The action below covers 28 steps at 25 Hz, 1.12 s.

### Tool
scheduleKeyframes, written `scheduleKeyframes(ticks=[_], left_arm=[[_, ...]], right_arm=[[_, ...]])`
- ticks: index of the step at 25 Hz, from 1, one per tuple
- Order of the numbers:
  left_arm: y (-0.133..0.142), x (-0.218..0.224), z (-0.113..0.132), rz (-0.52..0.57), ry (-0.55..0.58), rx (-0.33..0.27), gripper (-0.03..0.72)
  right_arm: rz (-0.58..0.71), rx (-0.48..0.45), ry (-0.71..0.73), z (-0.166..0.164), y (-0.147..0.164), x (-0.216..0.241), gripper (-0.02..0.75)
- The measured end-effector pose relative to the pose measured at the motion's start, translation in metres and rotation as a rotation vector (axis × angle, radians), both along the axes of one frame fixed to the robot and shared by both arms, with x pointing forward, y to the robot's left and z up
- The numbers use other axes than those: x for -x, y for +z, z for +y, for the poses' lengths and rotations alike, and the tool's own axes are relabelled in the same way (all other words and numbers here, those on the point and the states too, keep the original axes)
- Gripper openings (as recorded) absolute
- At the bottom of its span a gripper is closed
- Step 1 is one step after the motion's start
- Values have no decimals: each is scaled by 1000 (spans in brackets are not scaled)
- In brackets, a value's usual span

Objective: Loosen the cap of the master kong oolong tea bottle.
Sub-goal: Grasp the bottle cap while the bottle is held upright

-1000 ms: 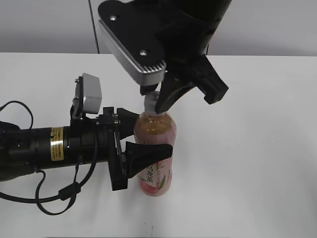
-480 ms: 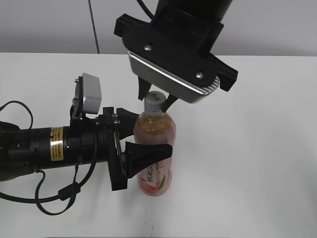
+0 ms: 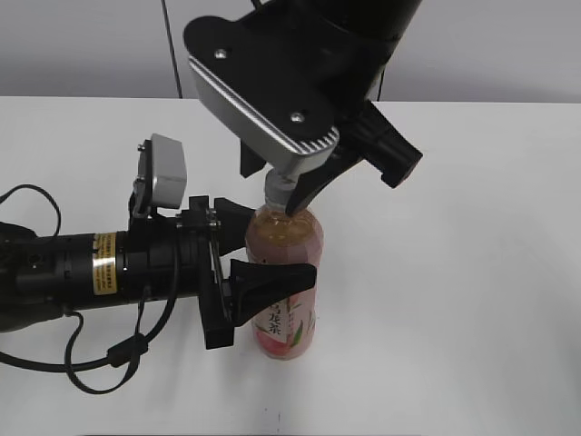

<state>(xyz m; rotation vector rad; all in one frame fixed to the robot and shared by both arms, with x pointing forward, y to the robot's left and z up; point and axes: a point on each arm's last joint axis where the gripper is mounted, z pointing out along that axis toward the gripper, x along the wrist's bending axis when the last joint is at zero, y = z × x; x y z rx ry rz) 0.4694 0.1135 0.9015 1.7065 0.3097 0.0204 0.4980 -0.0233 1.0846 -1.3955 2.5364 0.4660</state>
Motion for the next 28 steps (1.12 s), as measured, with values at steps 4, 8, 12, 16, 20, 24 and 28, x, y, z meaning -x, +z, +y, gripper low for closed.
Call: scheduleKeyframes(ticks=[4, 8, 12, 16, 20, 24, 28], left_arm=[[0, 0, 0, 0, -1, 0, 465], [0, 0, 0, -1, -5, -2, 465], [0, 1, 0, -2, -14, -3, 465], [0, 1, 0, -2, -15, -3, 464], [0, 2, 0, -3, -18, -3, 464], [0, 2, 0, -3, -19, -3, 464], [0, 2, 0, -3, -20, -4, 464]], right_arm=[[58, -6, -151, 0, 1, 0, 428], [136, -47, -389, -1, 13, 2, 487], [262, -128, -727, 2, 32, -1, 566], [396, -176, -1035, 3, 42, -1, 586], [506, -183, -1350, 1, 39, -5, 586], [565, -194, -1564, 0, 37, -7, 586], [608, -172, -1646, -1, 30, -5, 586]])
